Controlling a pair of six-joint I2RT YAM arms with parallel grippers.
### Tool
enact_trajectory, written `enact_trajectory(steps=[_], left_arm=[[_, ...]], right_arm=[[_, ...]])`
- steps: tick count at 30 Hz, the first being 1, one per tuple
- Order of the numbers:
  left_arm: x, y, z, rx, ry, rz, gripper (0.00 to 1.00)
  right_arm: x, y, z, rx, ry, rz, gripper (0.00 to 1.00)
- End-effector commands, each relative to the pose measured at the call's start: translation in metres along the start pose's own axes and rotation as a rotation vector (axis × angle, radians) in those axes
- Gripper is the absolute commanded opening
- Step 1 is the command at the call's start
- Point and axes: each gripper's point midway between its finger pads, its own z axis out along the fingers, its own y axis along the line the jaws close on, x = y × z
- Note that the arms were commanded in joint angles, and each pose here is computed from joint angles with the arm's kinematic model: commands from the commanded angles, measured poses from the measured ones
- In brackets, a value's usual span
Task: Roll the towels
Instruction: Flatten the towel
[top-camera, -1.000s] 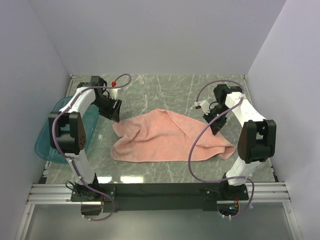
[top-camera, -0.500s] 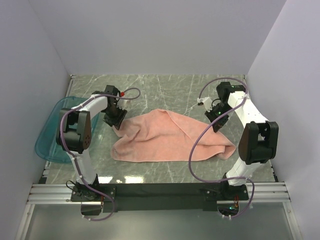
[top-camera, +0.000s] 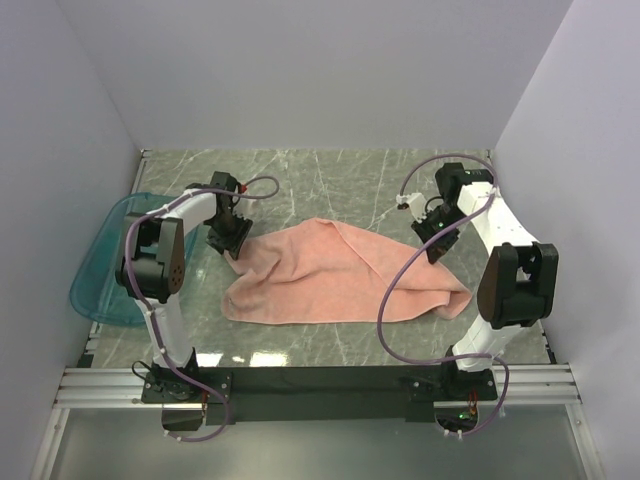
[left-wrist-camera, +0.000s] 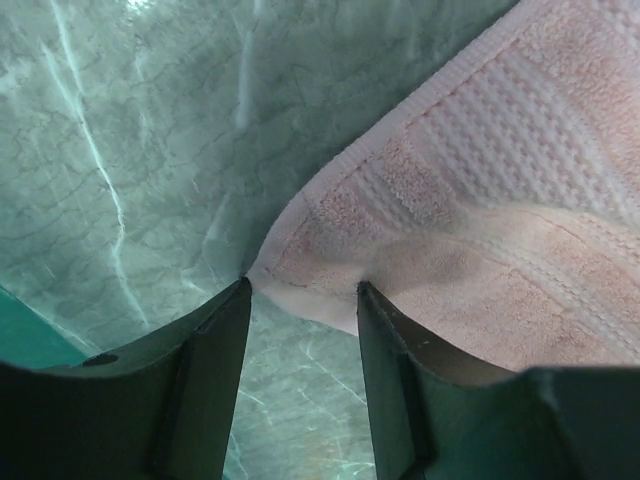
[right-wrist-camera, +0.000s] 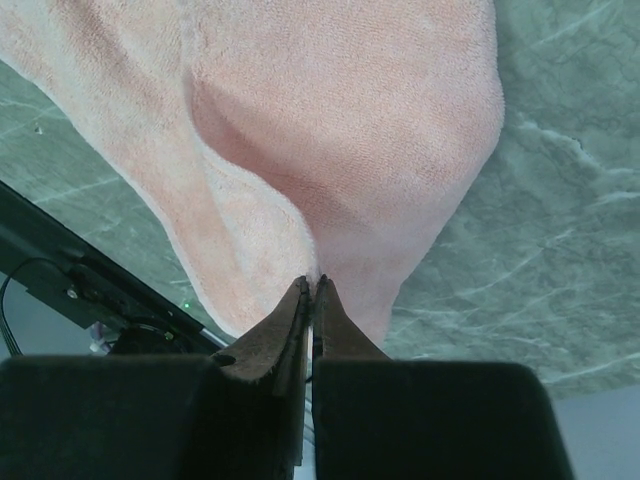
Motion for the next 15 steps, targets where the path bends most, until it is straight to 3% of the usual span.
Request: enact_trajectory(steps=[1, 3, 6, 11, 15], left_arm=[[0.001, 0.002, 0.010, 0.001, 0.003, -0.039, 0.52], [0.011, 0.004, 0.018, 0.004, 0.035, -0.052, 0.49], [0.019, 0.016, 0.028, 0.020, 0.060, -0.098, 0.36], [0.014, 0.050, 0.023, -0.001, 0.042, -0.161, 0.04], [0.003, 0.080, 0.014, -0.048, 0.010, -0.180, 0.00]], right_arm=[[-0.011, -0.008, -0.019, 0.059, -0.064, -0.004, 0.00], [-0.011, -0.009, -0.019, 0.056, -0.063, 0.000, 0.00], [-0.013, -0.009, -0.020, 0.051, -0.068, 0.004, 0.00], [-0.021, -0.009, -0.023, 0.050, -0.097, 0.001, 0.00], [-0.032, -0.007, -0.017, 0.021, -0.104, 0.027, 0.00]])
